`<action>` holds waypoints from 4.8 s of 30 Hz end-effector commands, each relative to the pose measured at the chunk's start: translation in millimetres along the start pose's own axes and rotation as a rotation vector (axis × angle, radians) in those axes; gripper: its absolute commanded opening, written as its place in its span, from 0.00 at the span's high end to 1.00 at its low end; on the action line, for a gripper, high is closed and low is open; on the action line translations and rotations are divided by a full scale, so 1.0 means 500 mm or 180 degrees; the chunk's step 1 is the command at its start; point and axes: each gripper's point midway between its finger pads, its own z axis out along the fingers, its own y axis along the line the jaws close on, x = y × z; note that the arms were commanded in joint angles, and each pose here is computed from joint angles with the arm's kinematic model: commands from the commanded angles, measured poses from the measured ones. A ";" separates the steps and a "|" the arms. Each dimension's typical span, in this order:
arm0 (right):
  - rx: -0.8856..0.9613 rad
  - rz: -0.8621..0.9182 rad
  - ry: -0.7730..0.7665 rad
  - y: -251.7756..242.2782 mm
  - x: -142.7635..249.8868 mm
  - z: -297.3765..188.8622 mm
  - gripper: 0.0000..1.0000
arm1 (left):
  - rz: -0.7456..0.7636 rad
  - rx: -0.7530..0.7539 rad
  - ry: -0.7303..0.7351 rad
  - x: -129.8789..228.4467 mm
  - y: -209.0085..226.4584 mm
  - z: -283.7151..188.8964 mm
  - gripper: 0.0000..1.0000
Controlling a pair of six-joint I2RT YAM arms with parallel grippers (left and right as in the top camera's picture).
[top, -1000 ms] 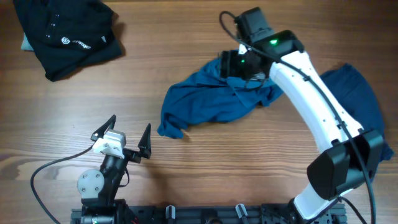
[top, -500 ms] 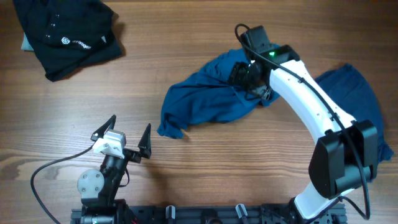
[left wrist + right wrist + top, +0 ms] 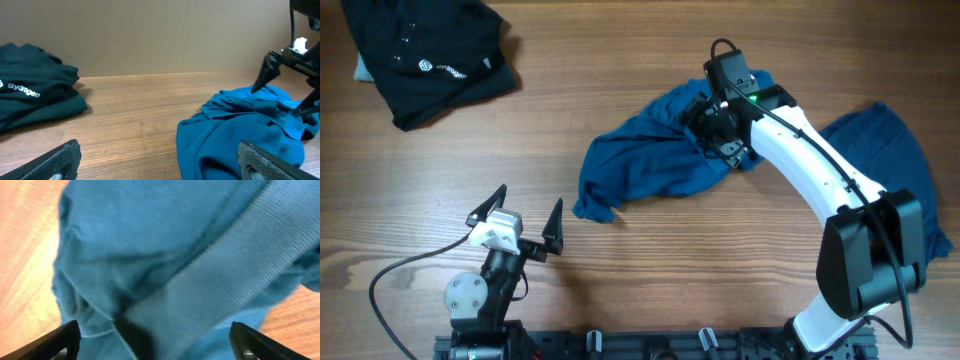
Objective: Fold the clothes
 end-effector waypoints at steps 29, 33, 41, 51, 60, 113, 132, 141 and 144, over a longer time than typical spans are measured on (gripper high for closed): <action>0.0120 -0.0477 0.0061 -0.021 0.009 0.003 0.96 | 0.0048 -0.0050 -0.0004 0.001 0.006 -0.001 0.00; -0.0140 -0.0630 0.0013 0.008 0.009 -0.049 0.96 | 0.0048 -0.0050 -0.0004 0.001 0.006 -0.001 0.00; -0.0810 -0.1027 -0.0277 0.064 0.014 -0.217 0.96 | 0.0048 -0.0050 -0.0004 0.001 0.006 -0.001 0.00; -0.1164 -0.1134 -0.0438 0.056 0.042 -0.349 0.96 | 0.0048 -0.0050 -0.0004 0.001 0.006 -0.001 0.00; -0.0739 -0.0674 -0.0878 -0.039 0.020 -0.415 0.96 | 0.0048 -0.0050 -0.0004 0.001 0.006 -0.001 0.00; 0.0397 -0.0449 -0.1599 -0.231 -0.014 -0.490 0.96 | 0.0264 0.2144 -0.0596 -0.096 -0.220 -0.089 0.00; 0.0101 -0.0415 -0.1678 -0.190 -0.026 -0.495 0.84 | -0.0415 0.2598 -0.0386 -0.129 -0.256 -0.129 0.00; 0.0115 -0.0514 -0.1689 -0.187 -0.028 -0.496 0.76 | -0.0112 0.2137 -0.0918 -0.218 -0.227 -0.122 0.00; 0.0104 -0.0566 -0.1703 -0.183 -0.030 -0.497 0.67 | -0.0455 0.1736 -0.0630 -0.257 -0.194 -0.094 0.00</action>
